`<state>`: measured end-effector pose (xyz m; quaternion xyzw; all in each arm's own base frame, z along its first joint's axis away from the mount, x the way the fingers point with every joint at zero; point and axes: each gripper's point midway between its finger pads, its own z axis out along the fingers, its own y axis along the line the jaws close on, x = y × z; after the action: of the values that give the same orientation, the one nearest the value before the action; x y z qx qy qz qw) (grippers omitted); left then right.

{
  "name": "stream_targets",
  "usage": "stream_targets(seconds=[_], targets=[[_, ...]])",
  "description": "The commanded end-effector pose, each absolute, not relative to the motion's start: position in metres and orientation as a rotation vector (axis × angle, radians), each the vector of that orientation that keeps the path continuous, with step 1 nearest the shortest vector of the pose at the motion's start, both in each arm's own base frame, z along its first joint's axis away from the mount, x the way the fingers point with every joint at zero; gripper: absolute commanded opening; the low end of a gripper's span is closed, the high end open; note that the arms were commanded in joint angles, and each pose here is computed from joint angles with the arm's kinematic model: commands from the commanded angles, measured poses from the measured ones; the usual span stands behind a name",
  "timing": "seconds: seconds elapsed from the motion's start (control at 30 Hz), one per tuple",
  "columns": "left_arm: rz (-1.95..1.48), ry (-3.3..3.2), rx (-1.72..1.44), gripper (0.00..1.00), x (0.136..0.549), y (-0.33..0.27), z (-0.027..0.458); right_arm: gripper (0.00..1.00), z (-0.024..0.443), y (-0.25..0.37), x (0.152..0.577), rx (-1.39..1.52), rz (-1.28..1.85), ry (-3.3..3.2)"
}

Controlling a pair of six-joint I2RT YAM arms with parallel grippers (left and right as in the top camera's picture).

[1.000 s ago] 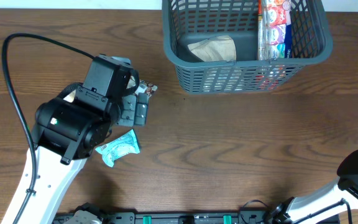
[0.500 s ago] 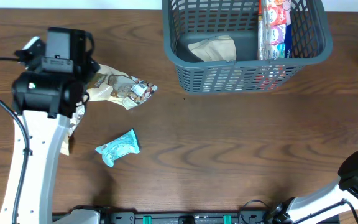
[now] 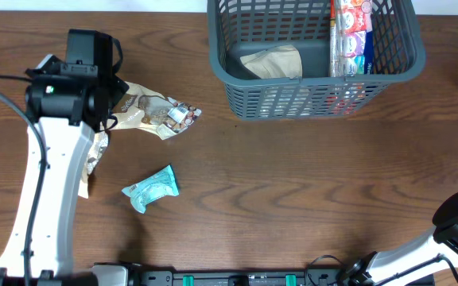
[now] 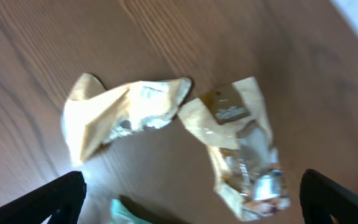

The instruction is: Pack container

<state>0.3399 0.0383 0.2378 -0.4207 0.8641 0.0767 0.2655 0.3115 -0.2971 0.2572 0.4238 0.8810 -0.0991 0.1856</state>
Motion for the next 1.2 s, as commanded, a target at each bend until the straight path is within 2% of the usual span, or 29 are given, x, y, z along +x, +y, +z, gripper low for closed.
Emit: stream_targets(seconds=[0.0,0.1,0.2,0.37,0.57,0.9,1.17], targets=[[0.377,2.52,-0.824,0.99,0.343,0.048,0.225,0.99,0.257,-0.297,0.31,1.223,-0.262,2.468],[0.461,2.651,-0.616,0.98,0.344,0.048,0.209,0.99,0.257,-0.297,0.31,1.223,-0.262,2.467],[0.434,2.685,-0.632,0.99,0.35,0.043,0.195,0.99,0.257,-0.296,0.312,1.218,-0.247,2.465],[0.085,2.614,-1.081,0.99,0.365,0.008,0.172,0.99,0.256,-0.291,0.316,1.206,-0.197,2.464],[-0.137,2.446,-1.569,0.99,0.373,-0.014,0.156,0.99,0.257,-0.291,0.317,1.205,-0.193,2.464],[-0.264,2.222,-1.816,0.99,0.399,-0.019,0.15,0.99,0.257,-0.297,0.31,1.288,-0.245,2.43],[-0.176,2.3,-1.893,0.99,0.402,-0.023,0.103,0.99,0.257,-0.3,0.308,1.31,-0.271,2.42]])
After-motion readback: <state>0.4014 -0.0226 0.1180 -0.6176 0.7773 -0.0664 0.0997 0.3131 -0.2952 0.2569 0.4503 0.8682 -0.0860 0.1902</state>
